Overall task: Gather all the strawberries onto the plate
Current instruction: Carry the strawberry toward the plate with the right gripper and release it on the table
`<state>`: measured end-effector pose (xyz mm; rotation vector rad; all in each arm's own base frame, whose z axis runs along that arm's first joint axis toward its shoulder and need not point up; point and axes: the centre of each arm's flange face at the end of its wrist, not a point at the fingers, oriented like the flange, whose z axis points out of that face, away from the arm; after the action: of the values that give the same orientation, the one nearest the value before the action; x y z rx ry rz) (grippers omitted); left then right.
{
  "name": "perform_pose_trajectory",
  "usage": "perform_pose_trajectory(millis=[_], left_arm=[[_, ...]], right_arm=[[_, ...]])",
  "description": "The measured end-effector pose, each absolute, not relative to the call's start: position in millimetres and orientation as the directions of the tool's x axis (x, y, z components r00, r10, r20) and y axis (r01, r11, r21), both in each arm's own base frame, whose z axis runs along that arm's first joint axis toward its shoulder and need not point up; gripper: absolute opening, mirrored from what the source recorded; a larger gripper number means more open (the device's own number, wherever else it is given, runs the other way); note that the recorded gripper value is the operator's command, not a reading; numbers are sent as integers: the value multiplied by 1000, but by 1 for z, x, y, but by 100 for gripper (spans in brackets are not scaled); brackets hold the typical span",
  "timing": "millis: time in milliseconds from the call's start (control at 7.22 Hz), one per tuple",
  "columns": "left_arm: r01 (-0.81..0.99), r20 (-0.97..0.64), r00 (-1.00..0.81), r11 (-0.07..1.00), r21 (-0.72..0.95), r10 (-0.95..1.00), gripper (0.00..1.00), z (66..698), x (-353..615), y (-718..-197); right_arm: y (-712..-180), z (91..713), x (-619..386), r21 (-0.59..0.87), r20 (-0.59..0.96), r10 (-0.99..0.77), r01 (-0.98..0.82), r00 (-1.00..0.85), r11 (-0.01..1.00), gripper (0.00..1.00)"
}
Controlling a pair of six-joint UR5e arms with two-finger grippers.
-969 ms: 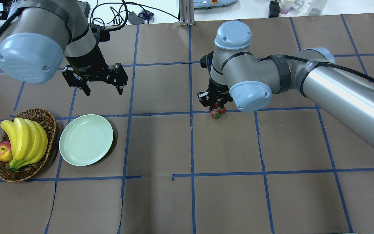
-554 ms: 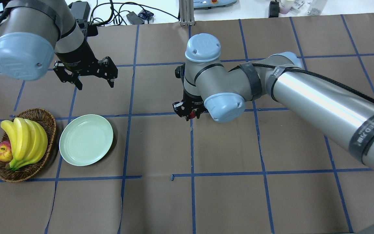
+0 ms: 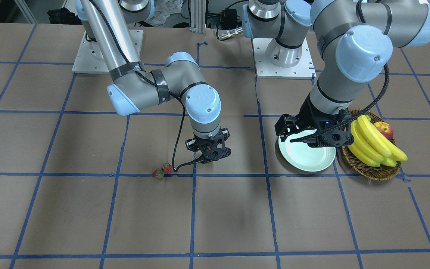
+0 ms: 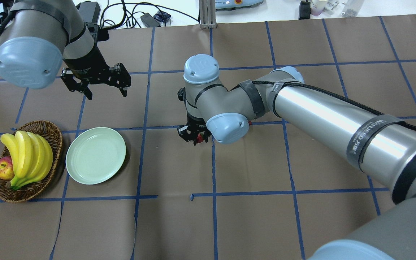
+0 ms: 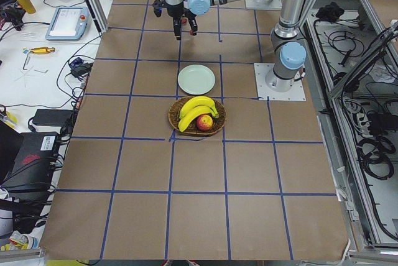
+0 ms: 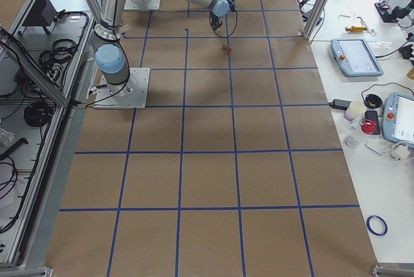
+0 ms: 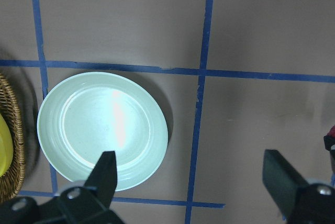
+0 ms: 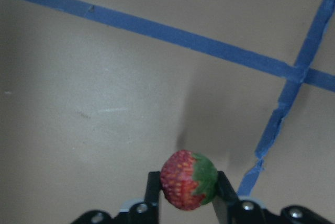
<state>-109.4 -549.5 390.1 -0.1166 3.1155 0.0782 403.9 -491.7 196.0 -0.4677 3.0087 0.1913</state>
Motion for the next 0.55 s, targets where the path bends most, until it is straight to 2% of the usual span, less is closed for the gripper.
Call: perform_pose_trajectory(millis=[138, 554], left_arm=[[-74, -25, -997, 996, 51, -73, 100, 389, -109, -549], [-73, -25, -997, 996, 52, -72, 100, 388, -109, -549]], right_arm=[[-489, 192, 405, 120, -108, -303, -315, -947, 941, 100], [-489, 197, 405, 118, -108, -307, -319, -946, 940, 100]])
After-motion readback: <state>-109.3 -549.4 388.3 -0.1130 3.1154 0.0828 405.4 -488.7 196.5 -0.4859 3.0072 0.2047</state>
